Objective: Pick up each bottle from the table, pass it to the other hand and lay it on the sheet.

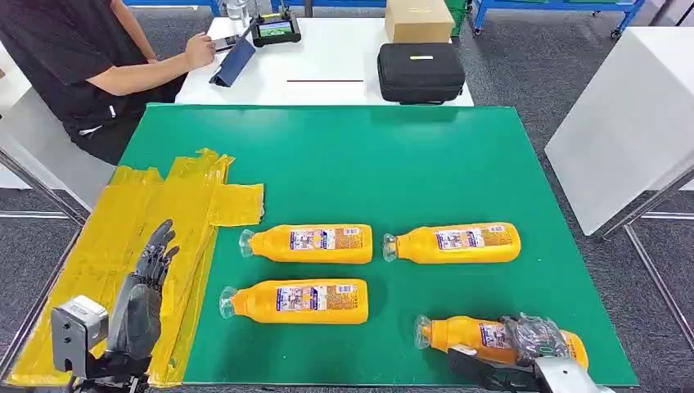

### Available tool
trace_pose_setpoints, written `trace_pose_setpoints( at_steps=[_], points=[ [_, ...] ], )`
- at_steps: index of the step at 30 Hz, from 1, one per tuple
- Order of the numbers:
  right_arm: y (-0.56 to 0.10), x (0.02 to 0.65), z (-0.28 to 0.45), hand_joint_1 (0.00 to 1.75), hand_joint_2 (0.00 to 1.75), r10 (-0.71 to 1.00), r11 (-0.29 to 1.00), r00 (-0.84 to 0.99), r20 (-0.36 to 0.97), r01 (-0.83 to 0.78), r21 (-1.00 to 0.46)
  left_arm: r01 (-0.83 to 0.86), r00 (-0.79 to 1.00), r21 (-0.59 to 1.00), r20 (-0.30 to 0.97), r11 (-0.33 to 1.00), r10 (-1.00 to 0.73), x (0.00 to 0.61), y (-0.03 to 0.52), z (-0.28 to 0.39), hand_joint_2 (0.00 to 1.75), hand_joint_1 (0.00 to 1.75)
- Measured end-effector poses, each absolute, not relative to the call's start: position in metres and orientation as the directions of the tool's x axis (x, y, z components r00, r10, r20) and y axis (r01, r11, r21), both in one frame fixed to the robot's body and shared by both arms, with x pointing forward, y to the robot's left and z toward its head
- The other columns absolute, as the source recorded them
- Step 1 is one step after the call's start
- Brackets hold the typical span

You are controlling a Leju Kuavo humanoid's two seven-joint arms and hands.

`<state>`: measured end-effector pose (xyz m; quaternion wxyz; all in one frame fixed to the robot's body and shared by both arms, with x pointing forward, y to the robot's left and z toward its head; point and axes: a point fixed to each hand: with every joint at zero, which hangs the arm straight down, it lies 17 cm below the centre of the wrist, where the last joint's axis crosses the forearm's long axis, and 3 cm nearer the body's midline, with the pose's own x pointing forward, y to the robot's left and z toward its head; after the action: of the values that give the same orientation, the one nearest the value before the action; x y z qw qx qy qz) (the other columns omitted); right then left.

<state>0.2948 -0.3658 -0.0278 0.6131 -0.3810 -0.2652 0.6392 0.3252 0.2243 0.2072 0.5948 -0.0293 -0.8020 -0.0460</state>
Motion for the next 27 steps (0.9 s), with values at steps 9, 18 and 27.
trace_pose_setpoints(
  at_steps=[9, 18, 27],
  points=[
    [-0.304, 0.301, -0.010, 1.75, 1.75, 0.933, 0.347, 0.116, 0.341, -0.540, -0.767, 0.073, -0.275, 0.018, 0.961, 0.997, 0.003, 0.327, 0.233, 0.206, 0.00, 0.00],
    [-0.230, 0.309, 0.072, 1.75, 1.75, 0.495, 0.767, 0.026, 0.868, -0.482, -0.423, 0.086, -0.290, -0.079, 0.952, 0.993, 0.100, 0.323, 0.237, 0.214, 1.75, 0.00],
    [-0.209, 0.338, 0.174, 1.75, 1.75, 0.295, 0.850, -0.209, 0.932, -0.388, -0.356, 0.200, -0.307, -0.217, 0.912, 0.955, 0.272, 0.321, 0.225, 0.234, 1.75, 0.00]
  ],
)
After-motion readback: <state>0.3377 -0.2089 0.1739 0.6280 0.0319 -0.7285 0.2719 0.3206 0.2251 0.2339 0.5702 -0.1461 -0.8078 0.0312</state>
